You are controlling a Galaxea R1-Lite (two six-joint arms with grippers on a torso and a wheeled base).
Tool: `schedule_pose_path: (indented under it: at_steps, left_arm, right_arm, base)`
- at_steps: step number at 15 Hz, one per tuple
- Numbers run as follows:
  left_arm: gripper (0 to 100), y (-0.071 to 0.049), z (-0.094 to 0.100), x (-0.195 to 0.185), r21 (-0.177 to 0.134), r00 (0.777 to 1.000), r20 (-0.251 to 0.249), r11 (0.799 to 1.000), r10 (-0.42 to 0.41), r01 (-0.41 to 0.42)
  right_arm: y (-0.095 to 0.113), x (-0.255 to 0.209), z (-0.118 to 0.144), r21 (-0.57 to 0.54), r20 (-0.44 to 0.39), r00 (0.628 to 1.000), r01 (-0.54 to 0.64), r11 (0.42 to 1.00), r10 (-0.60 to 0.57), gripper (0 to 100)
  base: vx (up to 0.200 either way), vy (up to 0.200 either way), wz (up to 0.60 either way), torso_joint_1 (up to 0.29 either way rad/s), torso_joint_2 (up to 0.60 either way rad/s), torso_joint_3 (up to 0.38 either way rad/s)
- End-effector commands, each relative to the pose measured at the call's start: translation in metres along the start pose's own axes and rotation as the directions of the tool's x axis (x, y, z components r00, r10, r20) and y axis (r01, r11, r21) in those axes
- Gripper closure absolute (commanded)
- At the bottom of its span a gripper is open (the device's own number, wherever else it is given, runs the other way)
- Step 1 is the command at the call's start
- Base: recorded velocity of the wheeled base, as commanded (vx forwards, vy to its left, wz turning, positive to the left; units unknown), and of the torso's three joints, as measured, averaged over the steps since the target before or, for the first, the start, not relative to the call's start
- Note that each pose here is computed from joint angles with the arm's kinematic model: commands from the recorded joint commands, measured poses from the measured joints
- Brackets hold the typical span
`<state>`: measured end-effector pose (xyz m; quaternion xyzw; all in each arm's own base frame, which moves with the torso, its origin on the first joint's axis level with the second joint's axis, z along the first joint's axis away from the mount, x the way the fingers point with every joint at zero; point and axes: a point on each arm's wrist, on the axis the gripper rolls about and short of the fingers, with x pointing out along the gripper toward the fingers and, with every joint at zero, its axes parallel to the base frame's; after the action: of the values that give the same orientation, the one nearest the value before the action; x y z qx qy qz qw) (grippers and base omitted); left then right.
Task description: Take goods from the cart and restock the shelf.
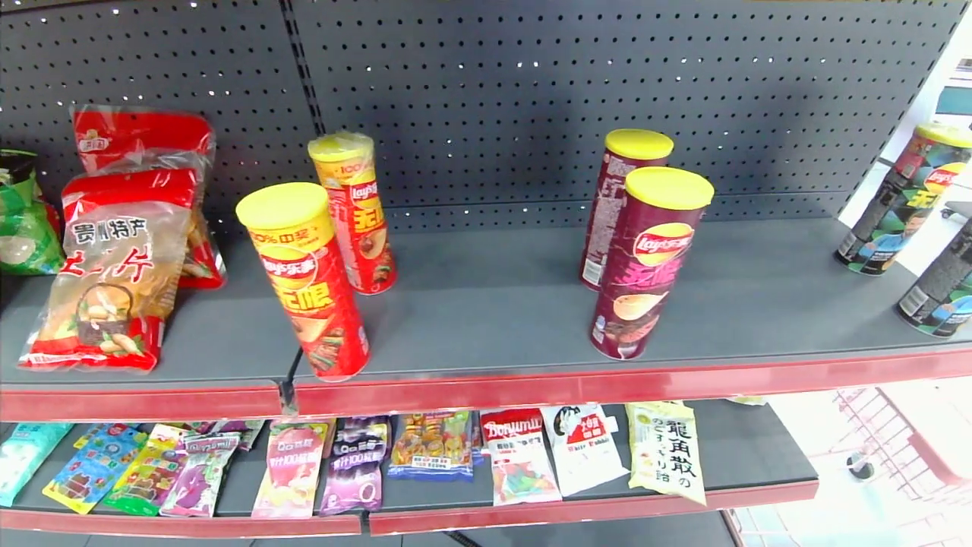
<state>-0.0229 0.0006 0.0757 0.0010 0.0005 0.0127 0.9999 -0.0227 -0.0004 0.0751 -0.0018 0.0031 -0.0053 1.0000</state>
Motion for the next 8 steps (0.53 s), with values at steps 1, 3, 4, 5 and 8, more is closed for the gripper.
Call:
schedule_pose_path:
  at_steps: [1,3,4,5,8]
  left_arm:
    - [0,0.0,-0.0001,0.0,0.0,1.0,0.0,1.0,0.001,-0.001]
    - [0,0.0,-0.0001,0.0,0.0,1.0,0.0,1.0,0.001,-0.001]
    - [0,0.0,-0.0001,0.0,0.0,1.0,0.0,1.0,0.001,-0.001]
    - [0,0.0,-0.0001,0.0,0.0,1.0,0.0,1.0,0.001,-0.001]
    - [0,0.0,-0.0001,0.0,0.0,1.0,0.0,1.0,0.001,-0.001]
  right_arm:
    - [0.0,0.0,0.0,-0.001,0.0,1.0,0.0,1.0,0.0,0]
    - [0.0,0.0,0.0,-0.001,0.0,1.0,0.0,1.0,0.0,0]
    - [0.0,0.0,0.0,-0.001,0.0,1.0,0.0,1.0,0.0,0]
    - [0.0,0.0,0.0,-0.001,0.0,1.0,0.0,1.0,0.0,0]
    - [0.0,0.0,0.0,0.001,0.0,1.0,0.0,1.0,0.0,0]
  base:
    - [0.0,-0.2,0.0,0.002,0.0,0.002]
    - [0.0,-0.2,0.0,0.0,0.0,0.005]
    - [0.0,-0.2,0.0,-0.002,0.0,0.002]
    - [0.0,-0.2,0.0,0.012,0.0,0.002]
    - [0.0,-0.2,0.0,0.005,0.0,0.007]
